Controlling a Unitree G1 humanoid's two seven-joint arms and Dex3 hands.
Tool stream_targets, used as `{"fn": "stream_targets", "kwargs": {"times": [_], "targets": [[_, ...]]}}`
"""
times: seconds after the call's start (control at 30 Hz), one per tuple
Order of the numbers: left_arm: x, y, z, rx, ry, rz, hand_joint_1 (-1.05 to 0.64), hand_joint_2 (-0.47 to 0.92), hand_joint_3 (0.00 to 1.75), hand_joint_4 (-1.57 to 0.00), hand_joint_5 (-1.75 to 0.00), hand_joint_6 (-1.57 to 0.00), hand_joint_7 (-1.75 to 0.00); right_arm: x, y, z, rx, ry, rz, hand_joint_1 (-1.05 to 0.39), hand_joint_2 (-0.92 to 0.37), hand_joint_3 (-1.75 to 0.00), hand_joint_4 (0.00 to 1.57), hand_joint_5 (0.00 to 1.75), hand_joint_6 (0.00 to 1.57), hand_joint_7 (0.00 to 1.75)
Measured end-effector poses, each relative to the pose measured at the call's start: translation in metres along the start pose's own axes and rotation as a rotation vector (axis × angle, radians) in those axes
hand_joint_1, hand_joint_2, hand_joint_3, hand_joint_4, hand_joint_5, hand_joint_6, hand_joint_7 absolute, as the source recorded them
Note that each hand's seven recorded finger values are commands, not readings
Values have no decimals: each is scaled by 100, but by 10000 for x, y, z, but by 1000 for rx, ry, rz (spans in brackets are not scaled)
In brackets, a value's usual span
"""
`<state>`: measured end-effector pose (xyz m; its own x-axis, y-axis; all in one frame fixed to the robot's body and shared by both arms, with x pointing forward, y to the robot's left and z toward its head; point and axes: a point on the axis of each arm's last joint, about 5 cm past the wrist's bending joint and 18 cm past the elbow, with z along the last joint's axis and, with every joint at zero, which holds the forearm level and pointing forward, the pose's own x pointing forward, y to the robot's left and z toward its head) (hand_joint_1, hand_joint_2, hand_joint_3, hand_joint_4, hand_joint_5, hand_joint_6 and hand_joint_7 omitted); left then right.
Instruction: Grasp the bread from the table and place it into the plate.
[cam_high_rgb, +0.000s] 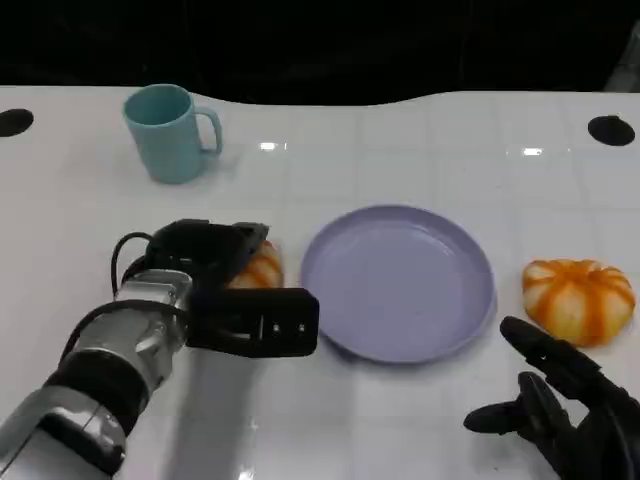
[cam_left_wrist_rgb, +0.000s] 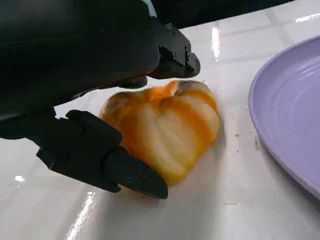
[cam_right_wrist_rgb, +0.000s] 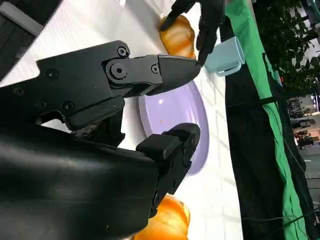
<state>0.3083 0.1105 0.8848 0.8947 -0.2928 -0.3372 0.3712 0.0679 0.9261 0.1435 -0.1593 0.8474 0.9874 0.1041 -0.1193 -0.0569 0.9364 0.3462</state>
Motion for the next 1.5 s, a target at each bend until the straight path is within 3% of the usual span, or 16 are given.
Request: {"fn": "stream_targets", "kwargs": {"times": [0.33, 0.47, 0.57, 0.6, 0.63, 0.7, 0.73, 0.77, 0.8, 0.83, 0.9, 0.97, 1.03, 1.1, 1.43, 1.5], "targets": [[54, 22, 33, 12, 17, -25, -44, 78, 1, -28, -7, -31, -2, -1, -3, 4, 2, 0, -2, -76, -92, -33, 83, 96, 105, 24], [54, 4, 26, -4, 9, -20, -29, 89, 2, -50, -11, -48, -3, -2, -3, 4, -1, 1, -2, -76, -92, -33, 83, 97, 105, 24], [51, -2, 12, -23, 6, -17, -27, 91, 1, -54, -10, -51, -2, -4, -3, 5, -3, 1, -5, -76, -92, -33, 83, 97, 105, 24], [51, -2, 11, -25, 6, -15, -26, 92, 13, -79, -95, -70, -71, -4, -3, 5, -3, 1, -6, -75, -92, -33, 83, 97, 105, 24], [50, -7, 9, -28, 6, 6, -27, 92, 17, -80, -134, -68, -108, -5, -3, 6, -3, 1, -6, -75, -92, -33, 83, 97, 105, 24], [44, -39, 7, -37, 9, 81, -27, 92, 27, -79, -166, -61, -153, -7, -2, 10, -1, 0, -6, -75, -92, -33, 82, 97, 105, 24], [39, -60, 6, -43, 11, 114, -27, 92, 29, -79, -170, -58, -162, -7, -2, 11, -1, -1, -6, -75, -92, -33, 82, 97, 105, 24], [37, -69, 6, -49, 13, 136, -27, 92, 31, -79, -173, -57, -168, -7, -2, 13, -1, -2, -6, -75, -92, -33, 82, 97, 104, 25], [37, -70, 6, -55, 13, 152, -28, 92, 30, -79, -174, -57, -163, -7, -2, 13, -1, -2, -5, -75, -92, -33, 82, 97, 104, 25], [37, -70, 5, -59, 14, 161, -30, 92, 28, -78, -174, -61, -143, -7, -2, 13, -1, -2, -5, -75, -92, -33, 82, 97, 104, 25], [37, -71, 5, -68, 20, 173, -30, 92, 26, -78, -175, -66, -128, -8, -3, 12, -1, -2, -6, -75, -92, -33, 82, 97, 104, 25], [38, -71, 6, -80, 25, 188, -30, 92, 26, -78, -175, -64, -132, -9, -4, 13, -2, -2, -6, -75, -92, -33, 82, 97, 104, 25], [38, -70, 7, -90, 24, 202, -26, 92, 25, -79, -175, -58, -162, -9, -5, 13, -1, -2, -7, -75, -92, -32, 82, 97, 104, 25], [38, -61, 3, -117, 23, 214, -24, 92, 29, -78, -175, -55, -172, -10, -8, 14, 0, -2, -7, -75, -92, -33, 82, 97, 104, 25], [58, 95, -5, -344, 37, 284, -19, 87, 52, -81, -175, -60, -175, -10, -9, 10, 0, -1, -6, -76, -92, -32, 82, 98, 104, 25], [65, 137, 4, -367, 29, 295, -17, 74, 78, -80, -175, -60, -175, -10, -9, 10, 0, -1, -6, -75, -92, -32, 82, 98, 104, 25]]}}
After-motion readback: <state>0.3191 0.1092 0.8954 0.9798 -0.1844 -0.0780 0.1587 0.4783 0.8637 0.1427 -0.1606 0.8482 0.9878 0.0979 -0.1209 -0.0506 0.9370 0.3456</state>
